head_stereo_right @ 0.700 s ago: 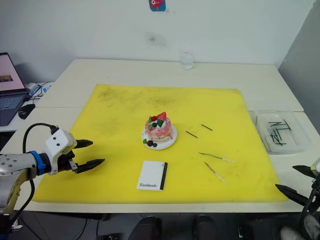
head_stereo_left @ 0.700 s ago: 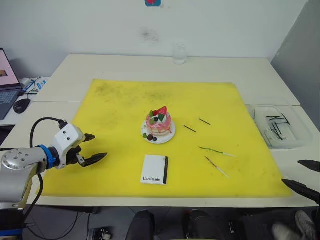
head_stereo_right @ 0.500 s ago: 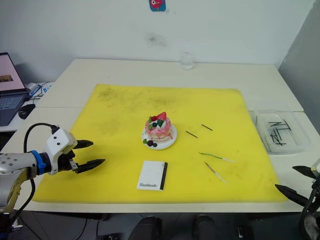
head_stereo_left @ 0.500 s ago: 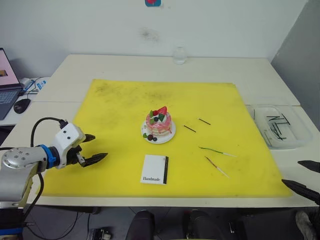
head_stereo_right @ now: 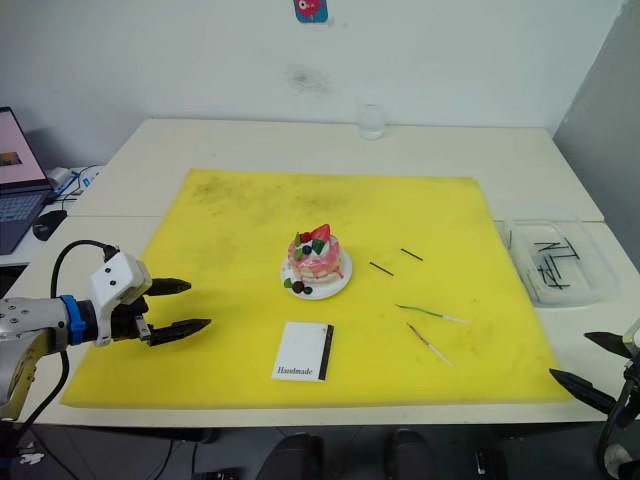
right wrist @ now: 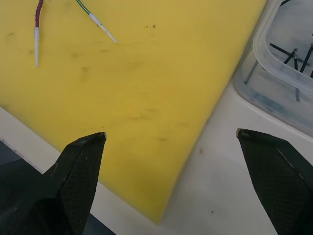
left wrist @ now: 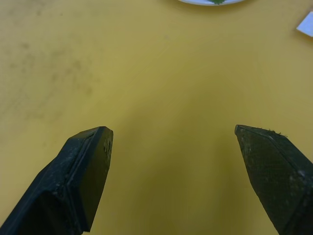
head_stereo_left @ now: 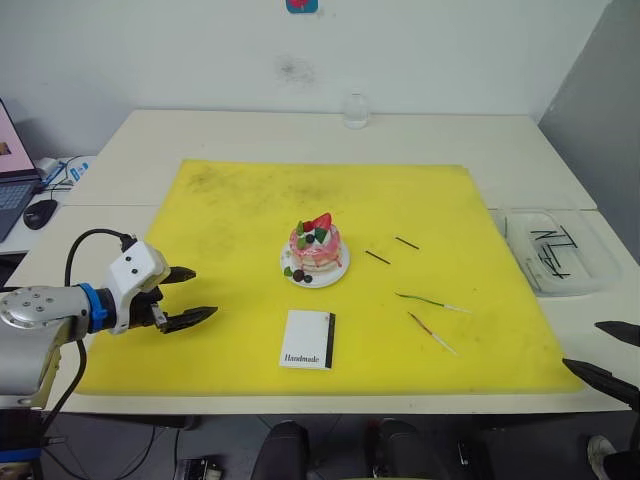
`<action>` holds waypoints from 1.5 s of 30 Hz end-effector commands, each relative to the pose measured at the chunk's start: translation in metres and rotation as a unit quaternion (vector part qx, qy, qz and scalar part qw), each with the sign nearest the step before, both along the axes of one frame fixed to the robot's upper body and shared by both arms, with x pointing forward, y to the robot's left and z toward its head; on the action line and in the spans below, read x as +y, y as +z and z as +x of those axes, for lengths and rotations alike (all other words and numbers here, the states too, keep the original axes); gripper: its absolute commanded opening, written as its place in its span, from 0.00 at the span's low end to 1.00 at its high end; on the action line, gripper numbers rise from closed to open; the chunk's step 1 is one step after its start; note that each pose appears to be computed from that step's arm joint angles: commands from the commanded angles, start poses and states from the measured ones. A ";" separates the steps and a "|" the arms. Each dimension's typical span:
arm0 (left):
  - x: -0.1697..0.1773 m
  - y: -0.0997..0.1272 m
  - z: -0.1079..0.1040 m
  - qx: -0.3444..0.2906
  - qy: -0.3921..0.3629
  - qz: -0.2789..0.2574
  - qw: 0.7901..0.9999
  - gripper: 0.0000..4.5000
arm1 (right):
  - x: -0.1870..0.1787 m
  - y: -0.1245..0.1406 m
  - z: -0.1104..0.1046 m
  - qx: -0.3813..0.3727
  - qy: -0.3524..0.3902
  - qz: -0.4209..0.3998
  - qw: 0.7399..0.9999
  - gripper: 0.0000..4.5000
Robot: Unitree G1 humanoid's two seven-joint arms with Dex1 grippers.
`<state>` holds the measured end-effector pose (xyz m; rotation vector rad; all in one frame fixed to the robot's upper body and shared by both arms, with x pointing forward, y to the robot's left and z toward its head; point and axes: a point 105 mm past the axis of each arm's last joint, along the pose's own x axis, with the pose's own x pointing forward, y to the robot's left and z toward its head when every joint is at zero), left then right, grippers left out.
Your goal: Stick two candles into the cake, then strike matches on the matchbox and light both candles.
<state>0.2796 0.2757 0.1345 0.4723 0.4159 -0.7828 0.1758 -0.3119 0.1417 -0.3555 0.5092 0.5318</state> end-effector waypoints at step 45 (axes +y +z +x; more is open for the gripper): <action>-0.187 0.038 -0.053 -0.012 -0.291 -0.174 0.941 1.00 | 0.110 -0.020 0.105 0.017 0.188 -0.103 0.977 0.91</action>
